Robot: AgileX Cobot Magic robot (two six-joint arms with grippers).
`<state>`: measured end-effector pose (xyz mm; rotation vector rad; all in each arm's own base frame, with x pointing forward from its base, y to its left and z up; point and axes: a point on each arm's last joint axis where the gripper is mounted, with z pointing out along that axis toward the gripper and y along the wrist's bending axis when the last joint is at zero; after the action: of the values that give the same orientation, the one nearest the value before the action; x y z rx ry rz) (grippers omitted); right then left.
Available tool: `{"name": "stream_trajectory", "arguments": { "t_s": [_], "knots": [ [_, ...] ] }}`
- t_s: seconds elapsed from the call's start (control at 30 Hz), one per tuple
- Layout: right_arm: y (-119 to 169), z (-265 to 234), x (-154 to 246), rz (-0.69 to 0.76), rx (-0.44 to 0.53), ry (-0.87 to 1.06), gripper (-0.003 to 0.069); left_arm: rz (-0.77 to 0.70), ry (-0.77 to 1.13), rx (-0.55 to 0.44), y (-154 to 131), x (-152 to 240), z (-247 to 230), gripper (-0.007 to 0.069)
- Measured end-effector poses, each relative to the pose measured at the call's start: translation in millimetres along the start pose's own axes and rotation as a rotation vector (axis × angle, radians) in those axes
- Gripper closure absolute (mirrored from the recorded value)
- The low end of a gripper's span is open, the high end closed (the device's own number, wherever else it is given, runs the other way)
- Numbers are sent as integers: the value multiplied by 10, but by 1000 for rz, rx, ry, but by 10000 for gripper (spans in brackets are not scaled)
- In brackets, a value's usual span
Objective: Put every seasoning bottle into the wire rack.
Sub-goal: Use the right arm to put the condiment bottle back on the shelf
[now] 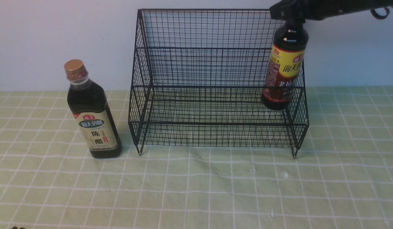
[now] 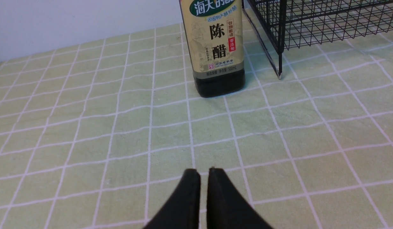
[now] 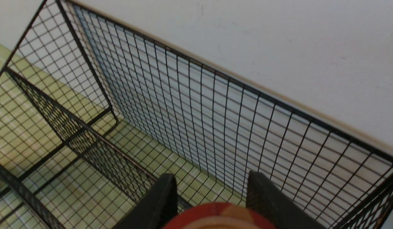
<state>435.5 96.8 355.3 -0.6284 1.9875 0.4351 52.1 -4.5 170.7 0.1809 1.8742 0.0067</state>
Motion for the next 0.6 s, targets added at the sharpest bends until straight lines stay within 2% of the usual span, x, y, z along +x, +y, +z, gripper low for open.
{"name": "stream_trajectory", "arguments": {
  "t_s": [0.3,0.47,0.6],
  "knots": [
    [-44,164,206,-3,-26,124,370,0,0,0,0,0,0,608],
    [-34,126,159,23,-23,115,278,0,0,0,0,0,0,608],
    [-24,94,121,66,-20,106,235,0,0,0,0,0,0,608]
  ]
}}
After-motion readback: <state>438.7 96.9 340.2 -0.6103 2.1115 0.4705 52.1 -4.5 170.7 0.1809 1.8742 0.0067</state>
